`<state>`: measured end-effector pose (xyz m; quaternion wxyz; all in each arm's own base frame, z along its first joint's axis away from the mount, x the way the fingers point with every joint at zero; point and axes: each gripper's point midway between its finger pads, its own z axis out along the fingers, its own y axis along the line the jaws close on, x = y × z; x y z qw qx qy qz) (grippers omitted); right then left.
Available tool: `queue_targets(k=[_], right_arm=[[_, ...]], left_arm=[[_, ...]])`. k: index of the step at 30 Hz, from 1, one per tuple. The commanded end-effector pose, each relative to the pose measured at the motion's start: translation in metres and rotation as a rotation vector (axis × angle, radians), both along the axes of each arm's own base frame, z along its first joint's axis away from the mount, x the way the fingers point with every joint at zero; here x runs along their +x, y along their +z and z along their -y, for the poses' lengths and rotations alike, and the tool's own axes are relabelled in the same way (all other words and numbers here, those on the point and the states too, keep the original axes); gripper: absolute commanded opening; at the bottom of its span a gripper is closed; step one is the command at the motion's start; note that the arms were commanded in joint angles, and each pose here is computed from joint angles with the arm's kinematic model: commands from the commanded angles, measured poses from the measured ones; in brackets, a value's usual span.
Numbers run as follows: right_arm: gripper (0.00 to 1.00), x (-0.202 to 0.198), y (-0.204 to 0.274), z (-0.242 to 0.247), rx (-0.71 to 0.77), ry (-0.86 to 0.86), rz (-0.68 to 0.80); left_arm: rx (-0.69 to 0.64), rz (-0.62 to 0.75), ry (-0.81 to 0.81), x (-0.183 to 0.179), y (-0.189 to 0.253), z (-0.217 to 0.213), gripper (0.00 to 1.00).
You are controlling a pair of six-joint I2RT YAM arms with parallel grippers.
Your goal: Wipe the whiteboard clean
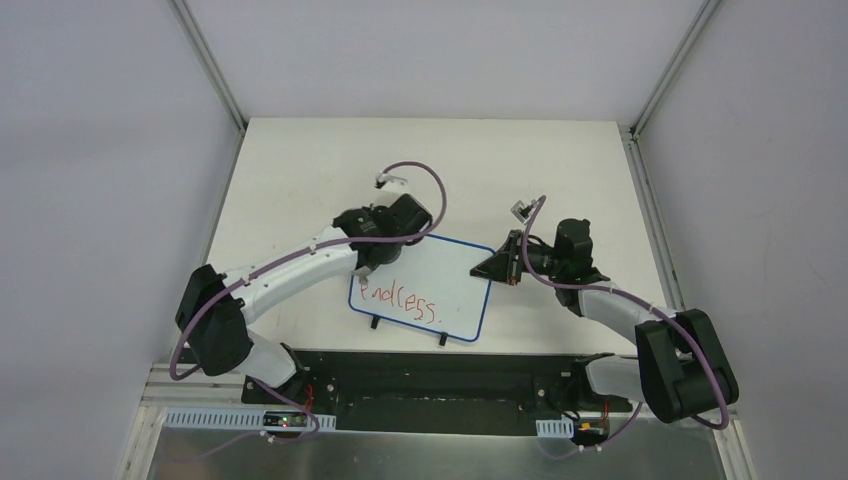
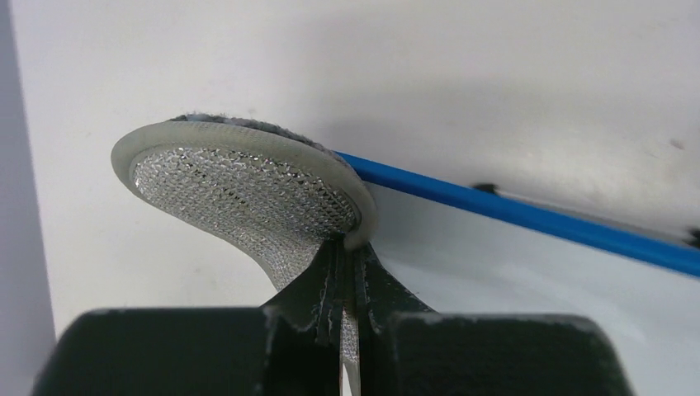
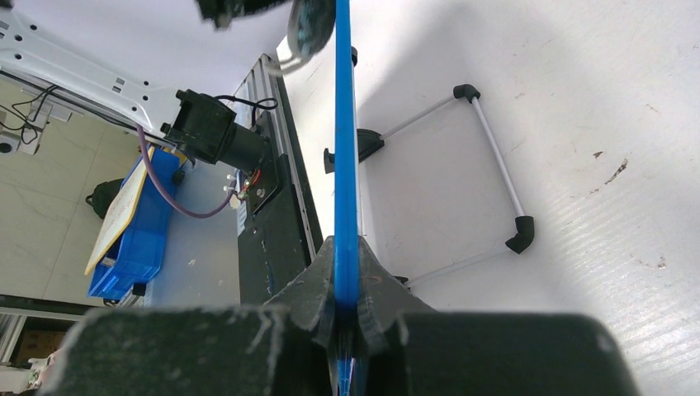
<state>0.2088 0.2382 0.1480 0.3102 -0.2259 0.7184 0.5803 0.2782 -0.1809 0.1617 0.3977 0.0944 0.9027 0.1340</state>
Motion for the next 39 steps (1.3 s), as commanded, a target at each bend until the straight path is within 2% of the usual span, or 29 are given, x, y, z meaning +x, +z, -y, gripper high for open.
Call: queue_targets(k=[1, 7, 11, 15, 18, 22, 25, 28, 33, 39], right_arm=[[0.0, -0.007, 0.009, -0.002, 0.016, 0.062, 0.125], [0.0, -0.007, 0.008, -0.002, 0.016, 0.067, 0.123], [0.0, -0.007, 0.007, -0.002, 0.015, 0.066, 0.122], [0.0, -0.007, 0.007, -0.002, 0.013, 0.064, 0.122], [0.0, -0.007, 0.007, -0.003, 0.013, 0.065, 0.12], [0.0, -0.006, 0.007, -0.003, 0.012, 0.061, 0.119], [0.0, -0.007, 0.006, -0.003, 0.013, 0.064, 0.116], [0.0, -0.008, 0.006, -0.003, 0.013, 0.067, 0.117], [0.0, -0.008, 0.006, -0.004, 0.013, 0.071, 0.117], [0.0, -0.01, 0.006, -0.004, 0.014, 0.074, 0.118]], left_arm=[[0.03, -0.001, 0.193, 0.012, -0.007, -0.059, 0.0], [0.039, -0.011, 0.244, 0.007, -0.009, -0.07, 0.0], [-0.031, -0.039, 0.198, -0.001, -0.016, -0.05, 0.0], [-0.041, 0.051, 0.197, -0.007, 0.005, -0.039, 0.0], [-0.068, 0.132, 0.258, -0.011, 0.024, -0.048, 0.0], [-0.152, 0.206, 0.277, -0.01, 0.034, -0.049, 0.0], [-0.191, 0.19, 0.186, -0.003, 0.032, -0.03, 0.0], [-0.165, 0.163, 0.127, 0.006, 0.035, -0.014, 0.0], [-0.096, 0.111, 0.116, 0.012, 0.027, -0.007, 0.0], [-0.091, 0.001, 0.147, -0.003, -0.017, -0.011, 0.0]])
